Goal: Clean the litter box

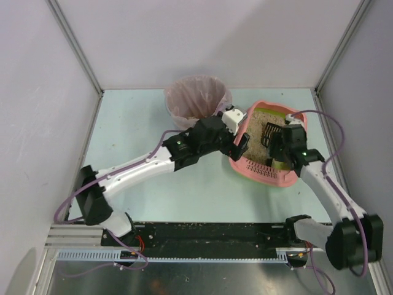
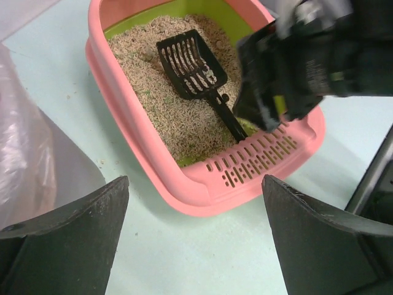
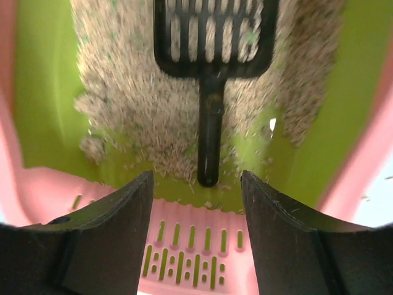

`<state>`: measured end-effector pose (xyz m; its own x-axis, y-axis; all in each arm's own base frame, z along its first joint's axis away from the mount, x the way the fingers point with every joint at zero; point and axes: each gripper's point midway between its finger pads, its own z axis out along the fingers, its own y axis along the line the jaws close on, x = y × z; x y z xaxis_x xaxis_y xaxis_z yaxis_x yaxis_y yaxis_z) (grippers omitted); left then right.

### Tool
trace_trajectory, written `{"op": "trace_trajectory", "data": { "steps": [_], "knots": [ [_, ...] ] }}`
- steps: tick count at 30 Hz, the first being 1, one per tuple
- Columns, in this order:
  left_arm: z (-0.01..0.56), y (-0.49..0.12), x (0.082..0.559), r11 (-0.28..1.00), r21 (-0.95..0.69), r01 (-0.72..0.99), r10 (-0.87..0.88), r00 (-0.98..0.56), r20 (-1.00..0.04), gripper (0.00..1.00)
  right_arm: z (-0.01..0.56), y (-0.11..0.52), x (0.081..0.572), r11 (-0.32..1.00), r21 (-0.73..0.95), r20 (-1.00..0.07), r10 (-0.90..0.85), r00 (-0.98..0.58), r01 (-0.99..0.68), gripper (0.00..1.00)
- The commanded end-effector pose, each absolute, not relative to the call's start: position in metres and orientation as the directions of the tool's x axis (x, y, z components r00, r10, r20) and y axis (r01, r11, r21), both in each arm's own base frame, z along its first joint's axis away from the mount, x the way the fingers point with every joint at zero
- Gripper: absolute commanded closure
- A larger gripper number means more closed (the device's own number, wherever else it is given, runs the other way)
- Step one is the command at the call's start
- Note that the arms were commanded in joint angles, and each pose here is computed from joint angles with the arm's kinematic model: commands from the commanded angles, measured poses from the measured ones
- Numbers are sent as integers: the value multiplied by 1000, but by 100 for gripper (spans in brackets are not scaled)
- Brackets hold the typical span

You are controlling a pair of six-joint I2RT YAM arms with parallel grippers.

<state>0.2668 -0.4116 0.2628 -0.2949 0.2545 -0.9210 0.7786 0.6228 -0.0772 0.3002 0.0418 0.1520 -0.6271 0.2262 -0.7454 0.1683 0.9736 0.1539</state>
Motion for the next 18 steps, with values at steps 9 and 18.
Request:
{"op": "trace_trajectory", "data": {
  "steps": [9, 18],
  "knots": [
    [311, -382, 234, 487, -21, 873, 226, -149, -963, 4, 95, 53, 328, 974, 106, -649, 220, -728, 200, 38],
    [308, -362, 233, 481, 42, 876, 272, -104, -957, 3, 49, 47, 355, 974, 62, -616, 210, -759, 219, 43]
  ]
}}
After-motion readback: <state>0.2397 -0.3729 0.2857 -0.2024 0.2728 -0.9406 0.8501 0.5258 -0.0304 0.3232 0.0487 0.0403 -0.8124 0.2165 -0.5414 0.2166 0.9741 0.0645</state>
